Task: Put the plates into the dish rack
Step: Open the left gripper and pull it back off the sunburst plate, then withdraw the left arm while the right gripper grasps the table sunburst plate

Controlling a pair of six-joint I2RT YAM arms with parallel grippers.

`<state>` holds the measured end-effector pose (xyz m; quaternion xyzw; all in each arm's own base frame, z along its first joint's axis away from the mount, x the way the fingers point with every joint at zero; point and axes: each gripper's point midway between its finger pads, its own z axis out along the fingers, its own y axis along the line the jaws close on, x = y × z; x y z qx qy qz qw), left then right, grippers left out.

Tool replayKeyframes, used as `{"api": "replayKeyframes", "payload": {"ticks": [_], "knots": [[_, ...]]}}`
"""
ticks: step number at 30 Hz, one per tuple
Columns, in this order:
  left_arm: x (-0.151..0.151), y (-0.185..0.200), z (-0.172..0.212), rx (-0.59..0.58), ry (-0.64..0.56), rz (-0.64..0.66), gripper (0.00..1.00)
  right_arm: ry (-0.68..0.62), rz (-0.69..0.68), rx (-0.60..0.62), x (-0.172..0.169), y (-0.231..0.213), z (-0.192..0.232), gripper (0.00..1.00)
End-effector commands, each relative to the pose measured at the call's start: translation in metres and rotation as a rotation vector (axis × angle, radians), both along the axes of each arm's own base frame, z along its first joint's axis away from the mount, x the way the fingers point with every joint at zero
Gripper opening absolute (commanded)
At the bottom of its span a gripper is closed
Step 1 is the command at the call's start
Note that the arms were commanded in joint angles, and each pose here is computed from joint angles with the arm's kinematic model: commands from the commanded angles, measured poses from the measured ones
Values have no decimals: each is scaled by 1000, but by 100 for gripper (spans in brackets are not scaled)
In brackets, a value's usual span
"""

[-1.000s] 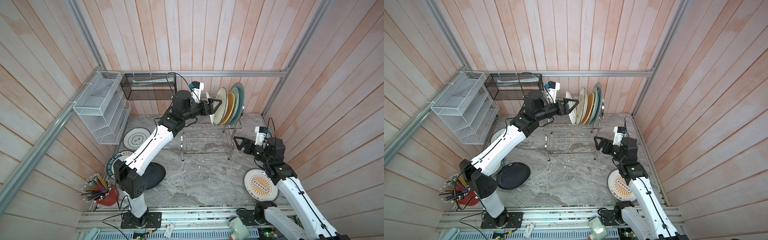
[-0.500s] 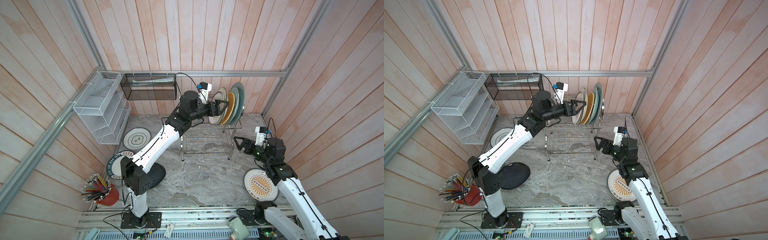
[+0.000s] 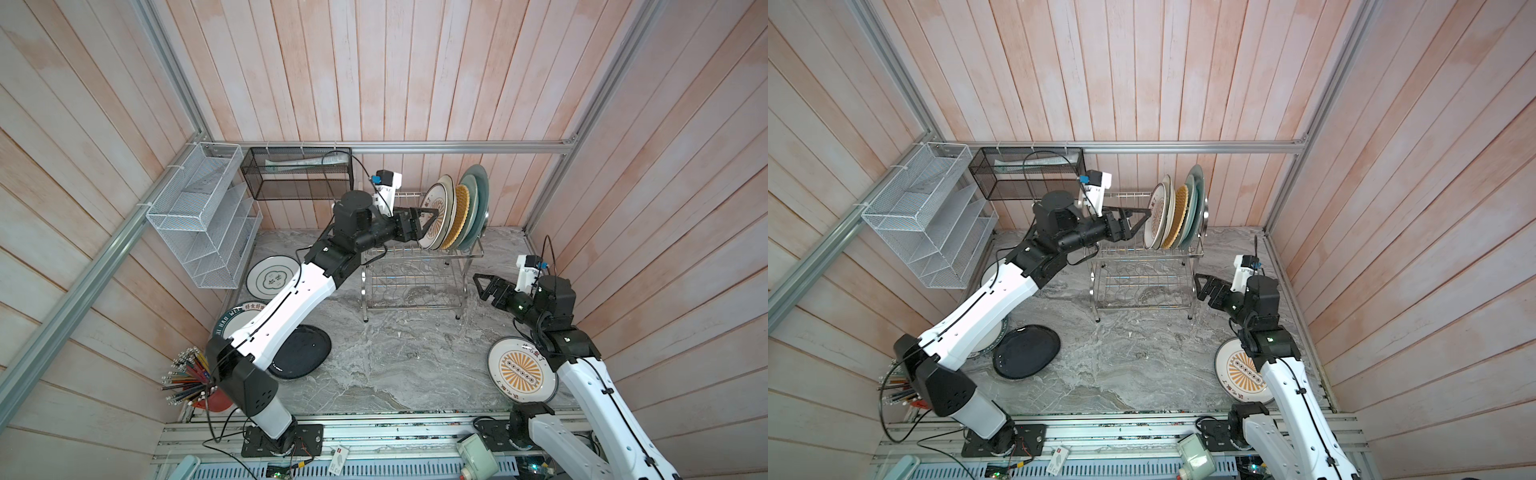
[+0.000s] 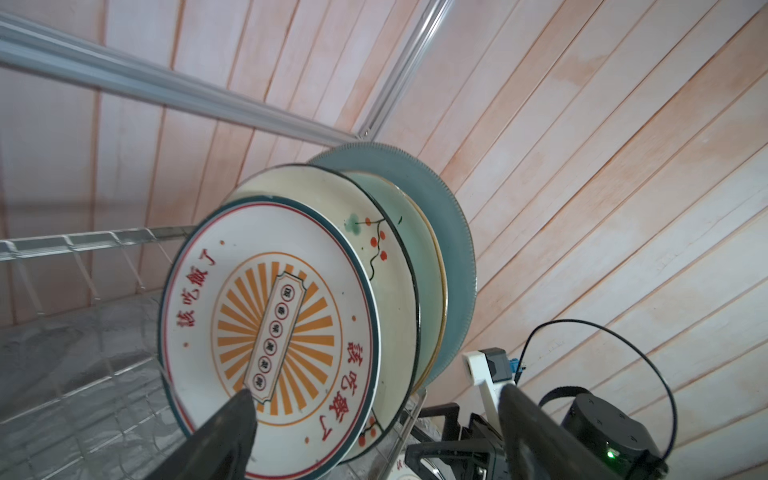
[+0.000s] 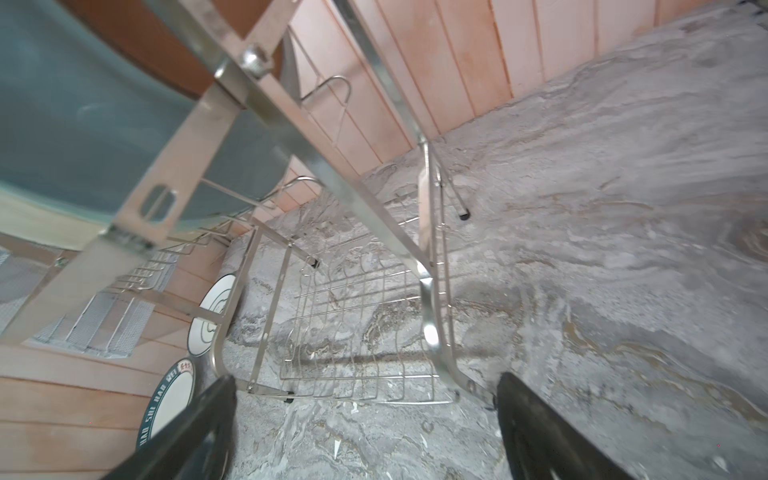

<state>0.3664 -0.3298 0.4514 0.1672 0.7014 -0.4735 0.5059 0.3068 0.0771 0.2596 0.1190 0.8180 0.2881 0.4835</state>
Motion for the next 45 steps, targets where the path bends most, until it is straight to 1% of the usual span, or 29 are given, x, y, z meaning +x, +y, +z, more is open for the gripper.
{"api": "replayKeyframes", "payload": {"ticks": [1,4,8,10,13,16,19,21,24,27,31,33,34,35,38,39,42,45], "knots": [[-20,29,11,15,-120,26,95,135,-158,6,-9,-32,-23,98],[-38,52,0,44,-139,24,100,283,-345,32,-20,-67,-61,98],[-62,86,-14,68,-149,44,100,438,-555,113,-39,-108,-112,98],[-73,102,-25,75,-145,53,100,511,-693,151,-53,-132,-137,98],[-84,118,-44,85,-115,58,100,556,-844,184,-70,-158,-161,98],[-91,125,-69,107,-55,51,100,562,-980,195,-86,-182,-175,98],[-97,129,-91,123,-13,47,100,566,-1061,242,-103,-198,-186,98],[-100,129,-100,121,4,44,100,567,-1101,270,-113,-206,-193,98],[-104,128,-108,113,20,29,100,570,-1121,305,-122,-211,-201,98],[-106,127,-108,102,19,17,100,578,-1097,353,-125,-209,-208,98],[-105,127,-107,101,16,20,100,591,-1098,347,-130,-209,-209,98],[-105,127,-106,97,15,18,100,546,-1087,336,-126,-211,-198,98],[-106,126,-106,95,13,13,100,501,-1058,338,-119,-212,-189,98],[-105,126,-107,94,18,13,100,486,-1042,342,-115,-211,-185,98],[-104,125,-109,88,28,9,100,488,-982,333,-107,-208,-176,98],[-103,124,-109,88,33,6,100,503,-997,315,-110,-211,-175,98],[-103,125,-108,87,29,9,100,541,-1123,254,-130,-226,-175,98],[-103,126,-109,91,32,16,100,570,-1175,232,-141,-233,-179,98]]}}
